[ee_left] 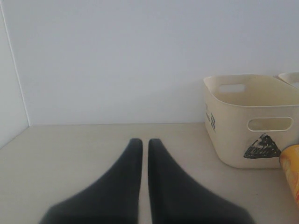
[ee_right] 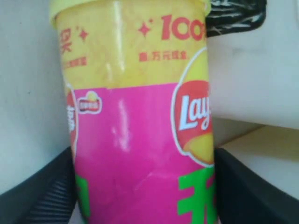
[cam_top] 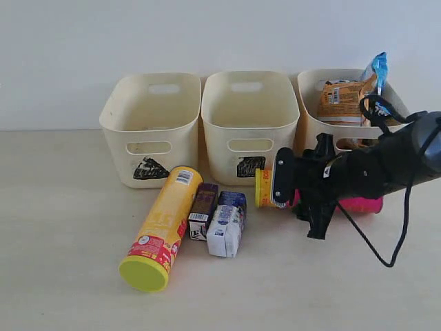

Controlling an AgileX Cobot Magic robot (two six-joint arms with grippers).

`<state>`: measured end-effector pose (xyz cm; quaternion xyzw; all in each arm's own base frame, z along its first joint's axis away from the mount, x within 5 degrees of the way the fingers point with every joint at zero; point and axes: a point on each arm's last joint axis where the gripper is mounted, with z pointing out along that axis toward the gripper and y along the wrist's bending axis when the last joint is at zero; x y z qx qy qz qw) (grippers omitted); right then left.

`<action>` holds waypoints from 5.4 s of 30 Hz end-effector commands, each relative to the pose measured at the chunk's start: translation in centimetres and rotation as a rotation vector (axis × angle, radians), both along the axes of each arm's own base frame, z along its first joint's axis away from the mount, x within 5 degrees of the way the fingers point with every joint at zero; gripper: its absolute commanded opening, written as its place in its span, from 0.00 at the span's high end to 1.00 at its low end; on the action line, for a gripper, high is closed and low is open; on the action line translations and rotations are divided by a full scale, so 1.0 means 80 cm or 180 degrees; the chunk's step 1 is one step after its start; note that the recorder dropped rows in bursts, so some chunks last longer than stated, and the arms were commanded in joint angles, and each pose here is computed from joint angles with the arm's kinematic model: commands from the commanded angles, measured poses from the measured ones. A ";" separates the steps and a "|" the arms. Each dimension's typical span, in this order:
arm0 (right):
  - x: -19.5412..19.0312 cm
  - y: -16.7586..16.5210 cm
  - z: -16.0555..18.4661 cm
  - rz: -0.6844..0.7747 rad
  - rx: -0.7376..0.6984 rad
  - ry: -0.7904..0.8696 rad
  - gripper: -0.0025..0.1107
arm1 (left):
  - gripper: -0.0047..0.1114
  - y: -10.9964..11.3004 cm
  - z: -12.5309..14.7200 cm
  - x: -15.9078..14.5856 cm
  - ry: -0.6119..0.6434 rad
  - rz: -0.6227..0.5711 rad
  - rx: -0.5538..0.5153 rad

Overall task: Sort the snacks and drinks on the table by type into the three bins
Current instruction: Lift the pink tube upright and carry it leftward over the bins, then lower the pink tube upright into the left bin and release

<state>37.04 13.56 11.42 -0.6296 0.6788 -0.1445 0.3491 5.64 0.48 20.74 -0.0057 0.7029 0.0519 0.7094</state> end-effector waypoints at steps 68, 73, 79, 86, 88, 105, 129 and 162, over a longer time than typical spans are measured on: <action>-0.046 0.185 0.227 -0.0088 0.4898 -0.0607 0.98 | 0.93 0.000 -0.001 0.000 -0.0022 -0.0018 0.0015; -0.011 0.215 0.203 -0.0208 0.4823 -0.0459 0.98 | 0.93 0.000 -0.001 0.000 -0.0022 -0.0018 0.0015; 0.028 0.233 0.186 -0.0455 0.4617 -0.0300 0.98 | 0.93 0.000 -0.001 0.000 -0.0022 -0.0018 0.0015; 0.058 0.239 0.156 -0.0913 0.4619 -0.0024 0.98 | 0.93 0.000 -0.001 0.000 -0.0022 -0.0018 0.0015; 0.061 0.240 0.148 -0.0940 0.4589 -0.0004 0.98 | 0.93 0.000 -0.001 0.000 -0.0022 -0.0018 0.0015; 0.070 0.245 0.099 -0.1172 0.4244 0.0243 0.75 | 0.93 0.000 -0.001 0.000 -0.0022 -0.0018 0.0015; 0.060 0.238 0.150 -0.0959 0.3889 0.0045 0.30 | 0.93 0.000 -0.001 0.000 -0.0022 -0.0018 0.0015; -0.038 -0.084 0.201 -0.2654 0.3124 -0.0032 0.98 | 0.93 0.000 -0.001 0.000 -0.0022 -0.0018 0.0015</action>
